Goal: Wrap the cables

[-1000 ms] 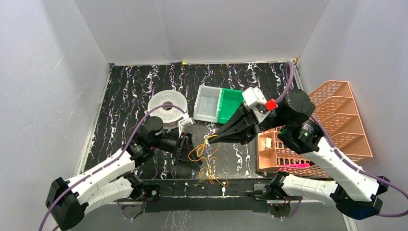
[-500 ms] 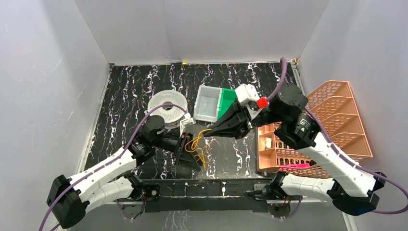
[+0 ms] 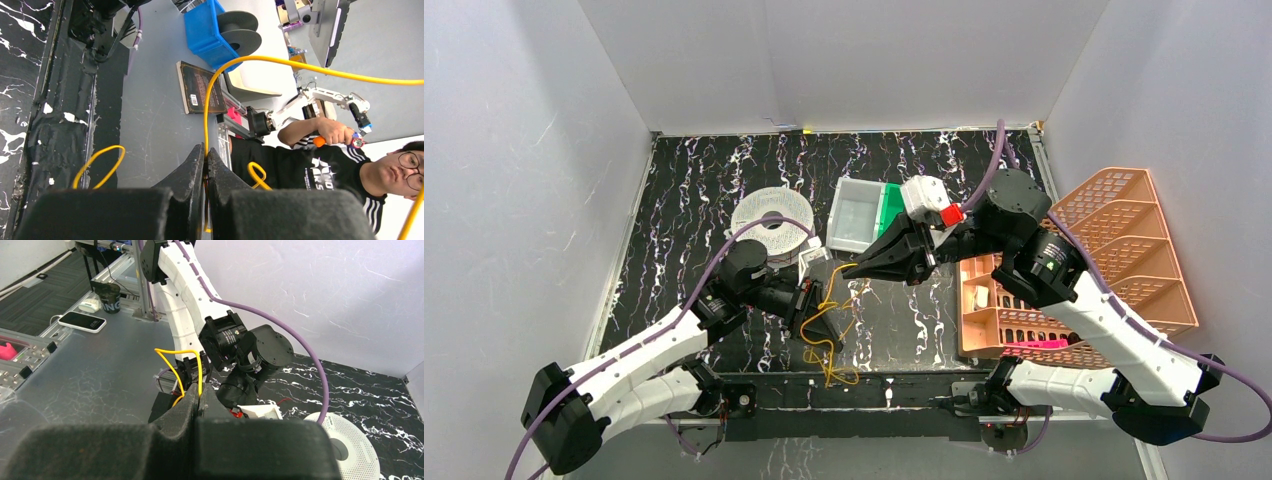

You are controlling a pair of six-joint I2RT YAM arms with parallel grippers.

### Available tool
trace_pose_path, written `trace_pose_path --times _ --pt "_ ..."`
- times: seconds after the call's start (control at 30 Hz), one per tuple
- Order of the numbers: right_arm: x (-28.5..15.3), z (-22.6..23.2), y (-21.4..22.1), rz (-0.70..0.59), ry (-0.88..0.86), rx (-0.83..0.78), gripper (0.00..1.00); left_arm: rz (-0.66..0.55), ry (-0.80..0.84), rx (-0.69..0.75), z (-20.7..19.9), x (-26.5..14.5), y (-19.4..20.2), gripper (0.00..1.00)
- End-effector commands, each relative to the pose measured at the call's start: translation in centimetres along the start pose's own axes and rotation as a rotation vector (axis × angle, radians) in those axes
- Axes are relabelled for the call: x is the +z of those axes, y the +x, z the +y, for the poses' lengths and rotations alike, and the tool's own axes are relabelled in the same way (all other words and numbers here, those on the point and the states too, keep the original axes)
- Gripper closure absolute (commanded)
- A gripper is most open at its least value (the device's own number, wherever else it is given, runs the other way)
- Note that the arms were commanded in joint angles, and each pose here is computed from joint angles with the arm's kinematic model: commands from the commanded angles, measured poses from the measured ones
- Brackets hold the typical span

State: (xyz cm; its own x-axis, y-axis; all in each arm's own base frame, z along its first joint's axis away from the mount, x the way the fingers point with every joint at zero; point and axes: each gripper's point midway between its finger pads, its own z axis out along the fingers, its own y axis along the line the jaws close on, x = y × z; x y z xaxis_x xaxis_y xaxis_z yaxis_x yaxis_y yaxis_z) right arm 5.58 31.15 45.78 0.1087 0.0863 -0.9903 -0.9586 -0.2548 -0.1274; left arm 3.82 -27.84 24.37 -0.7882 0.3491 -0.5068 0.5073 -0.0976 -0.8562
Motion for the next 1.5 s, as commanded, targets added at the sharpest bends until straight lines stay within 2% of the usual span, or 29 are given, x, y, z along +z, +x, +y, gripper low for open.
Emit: trace_pose_path --times 0.0,0.23,0.43,0.47,0.5,0.57,0.63,0.7,0.83,1.03,1.13,1.2,1.33,1.47 --pt "-0.2 -0.1 -1.7 -0.031 0.022 -0.054 1.00 0.023 0.029 0.037 -1.0 -0.1 -0.1 1.00" --pt "-1.4 -0.5 0.0 -0.010 0.121 -0.021 1.00 0.001 -0.059 0.055 -0.2 -0.3 -0.5 1.00" --pt "-4.3 -1.1 2.2 -0.015 0.329 0.029 1.00 -0.060 -0.258 0.070 2.0 -0.9 -2.1 1.00" --pt "-5.0 -1.2 2.5 -0.022 0.368 0.032 0.97 -0.069 -0.275 0.077 2.0 -1.0 -2.4 1.00" --pt "-6.6 -1.3 4.1 -0.041 0.464 0.069 0.73 -0.105 -0.371 0.093 3.0 -1.6 -3.4 1.00" --pt "-7.4 -1.3 5.3 -0.053 0.516 0.109 0.49 -0.133 -0.442 0.107 3.6 -2.2 -4.3 1.00" --pt "-8.2 -1.4 6.7 -0.056 0.564 0.149 0.32 -0.155 -0.511 0.121 4.2 -2.8 -5.1 1.00" --pt "-8.7 -1.4 8.1 -0.044 0.598 0.181 0.23 -0.174 -0.583 0.137 4.8 -3.5 -5.9 1.00" --pt "-9.2 -1.3 9.8 -0.010 0.629 0.232 0.19 -0.205 -0.708 0.168 5.7 -5.0 -7.2 1.00" --pt "-7.8 0.2 10.9 0.097 0.500 0.259 0.13 -0.218 -0.879 0.218 6.5 -7.5 -8.4 1.00" --pt "-9.0 -1.6 12.1 0.182 0.619 0.266 0.12 -0.238 -0.957 0.244 6.2 -8.9 -9.1 1.00" --pt "-9.3 -1.9 12.9 0.217 0.639 0.261 0.11 -0.262 -1.001 0.267 5.9 -9.9 -9.6 1.00" --pt "-9.3 -2.1 12.9 0.230 0.636 0.247 0.09 -0.288 -1.054 0.308 5.0 -11.1 -10.5 1.00" --pt "-7.7 -1.8 12.0 0.175 0.557 0.229 0.08 -0.264 -1.035 0.322 4.5 -10.9 -10.6 1.00"
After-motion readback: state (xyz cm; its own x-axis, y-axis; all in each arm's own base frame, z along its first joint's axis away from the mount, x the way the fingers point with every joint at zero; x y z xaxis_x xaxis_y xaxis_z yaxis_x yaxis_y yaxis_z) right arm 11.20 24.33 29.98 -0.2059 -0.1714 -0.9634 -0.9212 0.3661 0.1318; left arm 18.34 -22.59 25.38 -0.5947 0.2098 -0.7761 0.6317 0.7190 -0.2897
